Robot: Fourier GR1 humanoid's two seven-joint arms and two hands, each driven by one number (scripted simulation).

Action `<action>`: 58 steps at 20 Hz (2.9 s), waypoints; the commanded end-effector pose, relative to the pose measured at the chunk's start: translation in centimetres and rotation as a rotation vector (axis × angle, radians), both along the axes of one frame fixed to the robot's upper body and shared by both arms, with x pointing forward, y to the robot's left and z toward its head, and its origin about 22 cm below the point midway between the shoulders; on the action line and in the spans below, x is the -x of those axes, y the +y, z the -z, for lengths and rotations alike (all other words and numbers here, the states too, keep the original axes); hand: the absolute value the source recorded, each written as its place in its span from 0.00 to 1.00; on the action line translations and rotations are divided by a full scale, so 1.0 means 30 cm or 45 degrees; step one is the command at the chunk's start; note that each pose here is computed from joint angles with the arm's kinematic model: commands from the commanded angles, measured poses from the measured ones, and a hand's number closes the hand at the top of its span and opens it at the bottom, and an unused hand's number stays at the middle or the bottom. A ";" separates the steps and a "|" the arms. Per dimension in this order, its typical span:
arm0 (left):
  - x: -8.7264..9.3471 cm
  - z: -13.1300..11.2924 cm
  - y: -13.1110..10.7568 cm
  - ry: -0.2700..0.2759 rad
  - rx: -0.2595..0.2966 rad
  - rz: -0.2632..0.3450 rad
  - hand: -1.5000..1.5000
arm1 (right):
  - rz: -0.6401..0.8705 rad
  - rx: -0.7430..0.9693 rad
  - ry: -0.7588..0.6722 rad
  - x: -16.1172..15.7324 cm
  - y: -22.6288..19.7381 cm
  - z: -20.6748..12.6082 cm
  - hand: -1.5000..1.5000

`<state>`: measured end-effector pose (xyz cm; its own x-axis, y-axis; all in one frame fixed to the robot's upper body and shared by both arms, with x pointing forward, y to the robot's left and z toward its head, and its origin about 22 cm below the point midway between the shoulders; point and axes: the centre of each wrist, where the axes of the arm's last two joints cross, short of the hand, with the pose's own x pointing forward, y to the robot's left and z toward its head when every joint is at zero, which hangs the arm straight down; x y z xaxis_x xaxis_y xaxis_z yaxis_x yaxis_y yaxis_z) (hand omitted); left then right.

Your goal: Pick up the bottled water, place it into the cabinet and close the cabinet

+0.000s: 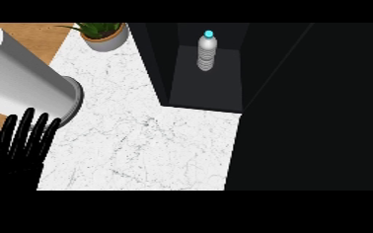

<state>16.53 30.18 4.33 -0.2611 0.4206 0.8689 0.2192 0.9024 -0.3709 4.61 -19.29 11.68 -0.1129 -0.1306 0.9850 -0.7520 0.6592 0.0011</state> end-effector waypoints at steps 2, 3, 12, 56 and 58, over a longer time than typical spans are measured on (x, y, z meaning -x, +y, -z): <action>0.015 -0.019 0.042 -0.021 -0.008 0.045 0.00 | -0.248 -0.123 -0.031 0.007 0.103 -0.048 1.00; 0.027 -0.021 0.045 -0.015 -0.007 0.052 0.00 | -0.234 -0.129 -0.029 0.008 0.097 -0.060 1.00; 0.003 -0.061 0.088 -0.059 -0.036 0.114 0.00 | -0.306 0.016 -0.083 -0.040 0.081 -0.057 1.00; -0.043 -0.098 0.187 -0.091 -0.071 0.178 0.00 | -0.341 0.106 -0.179 -0.223 0.068 -0.038 1.00; -0.050 -0.111 0.190 -0.101 -0.080 0.184 0.00 | -0.311 0.182 -0.233 -0.254 0.066 -0.047 1.00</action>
<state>17.83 35.61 7.48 -0.2696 0.4091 0.8717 0.3721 0.8792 -0.2975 10.96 -18.49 13.39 -0.2844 -0.0650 0.9565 -0.8930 0.3810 -0.2396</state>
